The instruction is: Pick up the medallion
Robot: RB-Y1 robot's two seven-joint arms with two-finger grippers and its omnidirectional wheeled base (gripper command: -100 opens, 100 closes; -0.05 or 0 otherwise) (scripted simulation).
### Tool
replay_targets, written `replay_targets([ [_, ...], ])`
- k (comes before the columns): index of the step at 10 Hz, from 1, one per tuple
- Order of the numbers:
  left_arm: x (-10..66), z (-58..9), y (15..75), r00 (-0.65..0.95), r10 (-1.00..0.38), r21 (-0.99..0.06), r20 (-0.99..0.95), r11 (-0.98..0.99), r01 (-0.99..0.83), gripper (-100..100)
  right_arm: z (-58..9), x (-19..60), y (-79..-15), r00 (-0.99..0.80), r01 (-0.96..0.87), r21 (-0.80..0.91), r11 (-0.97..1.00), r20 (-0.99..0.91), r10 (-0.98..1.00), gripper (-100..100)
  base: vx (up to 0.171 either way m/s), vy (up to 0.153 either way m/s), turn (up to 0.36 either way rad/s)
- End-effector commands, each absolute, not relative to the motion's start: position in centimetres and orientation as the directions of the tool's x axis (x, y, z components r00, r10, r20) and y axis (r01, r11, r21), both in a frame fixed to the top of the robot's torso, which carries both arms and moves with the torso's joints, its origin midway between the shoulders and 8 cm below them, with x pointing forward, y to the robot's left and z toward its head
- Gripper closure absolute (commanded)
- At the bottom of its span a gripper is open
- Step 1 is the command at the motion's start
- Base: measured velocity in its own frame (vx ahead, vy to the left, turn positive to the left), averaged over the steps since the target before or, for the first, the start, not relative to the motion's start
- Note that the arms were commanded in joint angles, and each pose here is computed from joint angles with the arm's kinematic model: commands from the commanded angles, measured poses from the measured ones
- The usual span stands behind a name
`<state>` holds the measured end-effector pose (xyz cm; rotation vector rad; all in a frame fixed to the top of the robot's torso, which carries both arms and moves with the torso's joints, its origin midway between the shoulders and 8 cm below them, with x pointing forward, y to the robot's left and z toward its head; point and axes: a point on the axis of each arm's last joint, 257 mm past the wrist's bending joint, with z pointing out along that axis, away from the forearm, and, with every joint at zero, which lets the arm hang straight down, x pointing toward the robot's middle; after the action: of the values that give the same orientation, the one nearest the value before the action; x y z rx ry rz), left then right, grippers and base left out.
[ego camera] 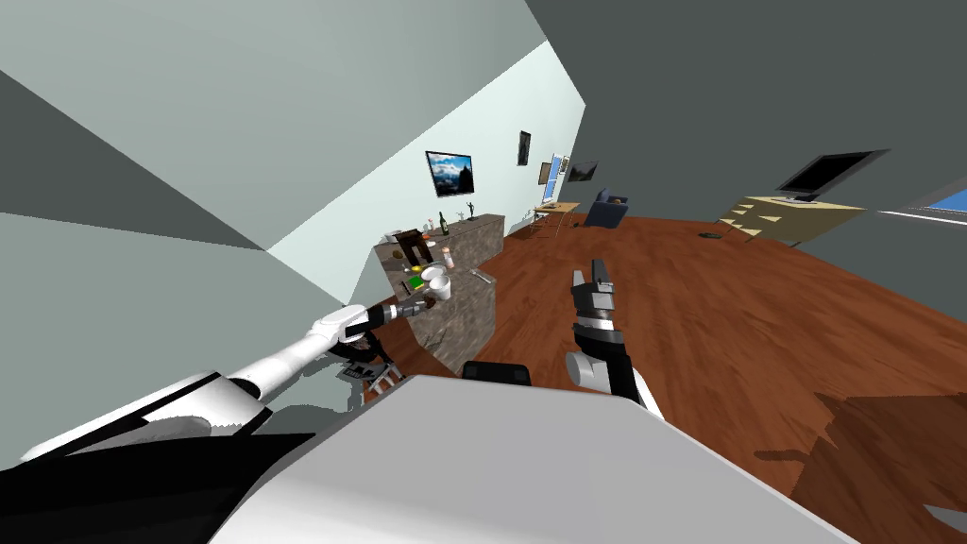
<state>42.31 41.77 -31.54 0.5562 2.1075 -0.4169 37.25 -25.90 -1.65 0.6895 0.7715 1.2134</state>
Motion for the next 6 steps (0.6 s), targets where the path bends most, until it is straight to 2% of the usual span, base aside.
replay_targets([
  [1,41.0,-32.3,41.7,-0.523,0.230,-0.101,-0.820,0.843,0.529,100,-1.6,37.3,-25.9,0.168,-0.547,0.809,0.216,-0.147,0.975,0,0.010,-0.002,0.016],
  [2,41.4,-29.9,43.2,-0.491,0.252,-0.054,-0.834,0.848,0.527,100,-1.6,37.3,-25.9,0.168,-0.547,0.809,0.216,-0.147,0.975,0,0.045,-0.024,-0.100],
  [5,38.8,-31.4,42.9,-0.525,0.243,-0.086,-0.816,0.847,0.525,100,-1.6,37.3,-25.9,0.168,-0.547,0.809,0.216,-0.147,0.975,0,0.033,-0.011,-0.032],
  [6,39.4,-29.1,44.3,-0.494,0.270,-0.036,-0.827,0.850,0.525,100,-1.6,37.3,-25.9,0.168,-0.547,0.809,0.216,-0.147,0.975,0,0.035,-0.030,-0.101],
])
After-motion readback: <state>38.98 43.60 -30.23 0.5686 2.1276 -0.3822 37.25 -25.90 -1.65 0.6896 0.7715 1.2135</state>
